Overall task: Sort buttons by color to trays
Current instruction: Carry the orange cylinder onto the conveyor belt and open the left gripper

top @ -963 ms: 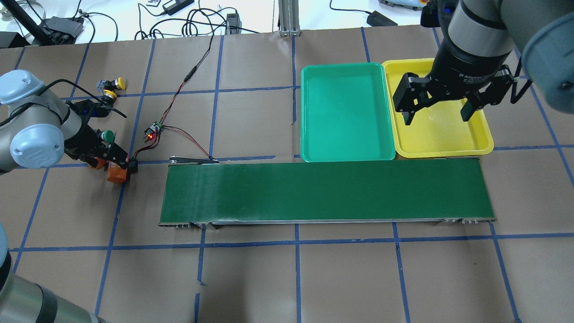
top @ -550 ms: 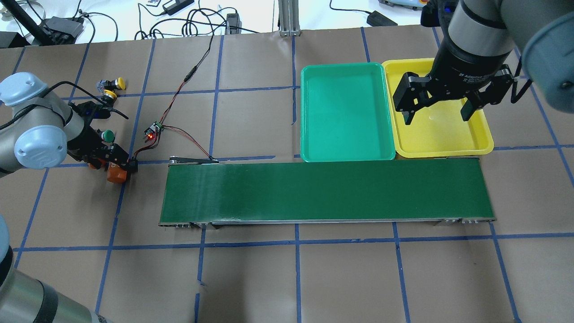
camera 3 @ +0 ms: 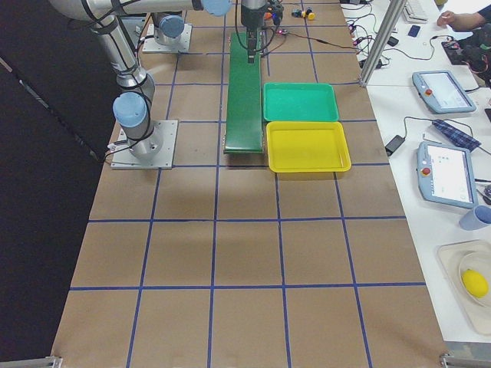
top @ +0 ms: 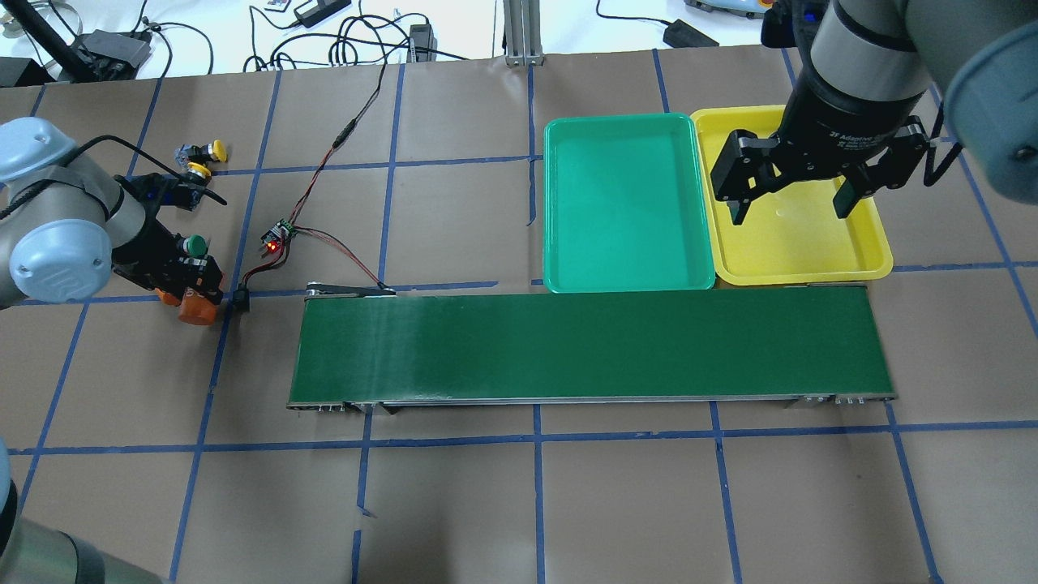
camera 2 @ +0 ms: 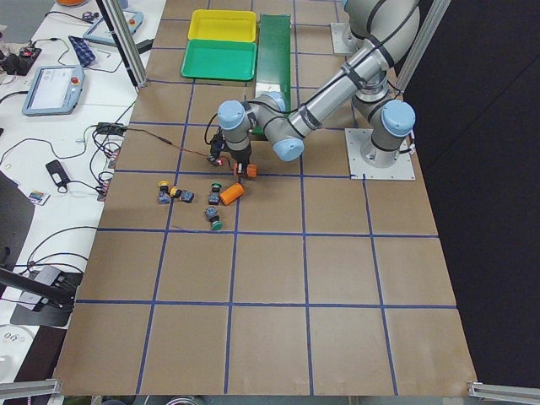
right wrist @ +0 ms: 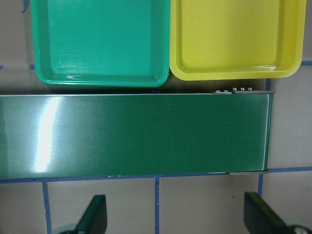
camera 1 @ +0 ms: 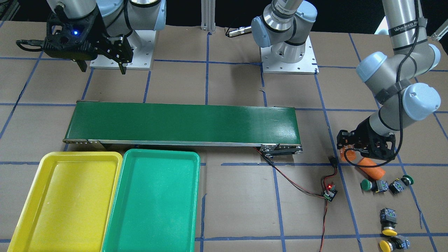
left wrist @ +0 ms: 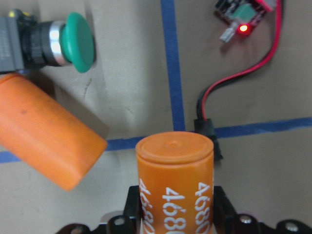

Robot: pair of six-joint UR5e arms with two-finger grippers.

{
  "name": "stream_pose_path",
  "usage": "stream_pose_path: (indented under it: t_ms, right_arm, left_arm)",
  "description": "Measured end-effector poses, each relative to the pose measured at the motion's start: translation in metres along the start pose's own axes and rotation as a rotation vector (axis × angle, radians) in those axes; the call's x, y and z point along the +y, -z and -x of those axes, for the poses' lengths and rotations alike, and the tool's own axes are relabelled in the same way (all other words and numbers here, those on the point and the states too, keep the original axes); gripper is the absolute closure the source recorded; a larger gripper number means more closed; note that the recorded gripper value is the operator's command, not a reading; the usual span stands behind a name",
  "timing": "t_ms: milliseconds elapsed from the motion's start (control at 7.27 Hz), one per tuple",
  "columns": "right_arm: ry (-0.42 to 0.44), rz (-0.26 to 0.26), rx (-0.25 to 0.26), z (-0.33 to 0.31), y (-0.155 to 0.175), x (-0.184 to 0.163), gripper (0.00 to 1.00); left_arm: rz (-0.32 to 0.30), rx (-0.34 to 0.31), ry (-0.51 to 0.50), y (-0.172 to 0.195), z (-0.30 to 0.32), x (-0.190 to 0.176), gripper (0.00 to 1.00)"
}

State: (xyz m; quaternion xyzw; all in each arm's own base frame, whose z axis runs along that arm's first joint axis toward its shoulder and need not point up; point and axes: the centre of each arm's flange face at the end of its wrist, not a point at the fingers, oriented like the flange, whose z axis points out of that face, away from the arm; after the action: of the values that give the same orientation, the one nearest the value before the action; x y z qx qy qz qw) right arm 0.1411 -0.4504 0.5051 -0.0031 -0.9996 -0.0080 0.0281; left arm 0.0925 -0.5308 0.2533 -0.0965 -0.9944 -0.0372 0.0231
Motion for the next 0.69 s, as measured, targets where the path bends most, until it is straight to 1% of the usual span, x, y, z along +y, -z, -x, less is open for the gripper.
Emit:
stream_pose_path:
  t_ms: [138,275,413,550,688]
  right_arm:
    - [0.0,0.0,0.0,0.0,0.0,0.0,0.0]
    - [0.0,-0.001,-0.001,0.0,0.001,0.001,0.0]
    - [0.0,-0.001,0.0,0.0,0.001,0.001,0.0]
    - [0.0,0.001,0.001,0.0,0.0,0.001,0.0]
    - [0.0,0.005,0.002,0.0,0.0,0.001,0.0]
  left_arm:
    - [0.006,0.013,-0.124,0.023,-0.037,0.007,1.0]
    - [0.009,0.043,-0.264,0.038,-0.082,0.015,1.0]
    - [0.02,0.068,-0.421,0.037,-0.126,0.023,1.0]
    - [0.038,0.081,-0.588,0.025,-0.17,0.029,1.0]
    - [0.038,0.074,-0.715,0.02,-0.206,0.032,1.0]
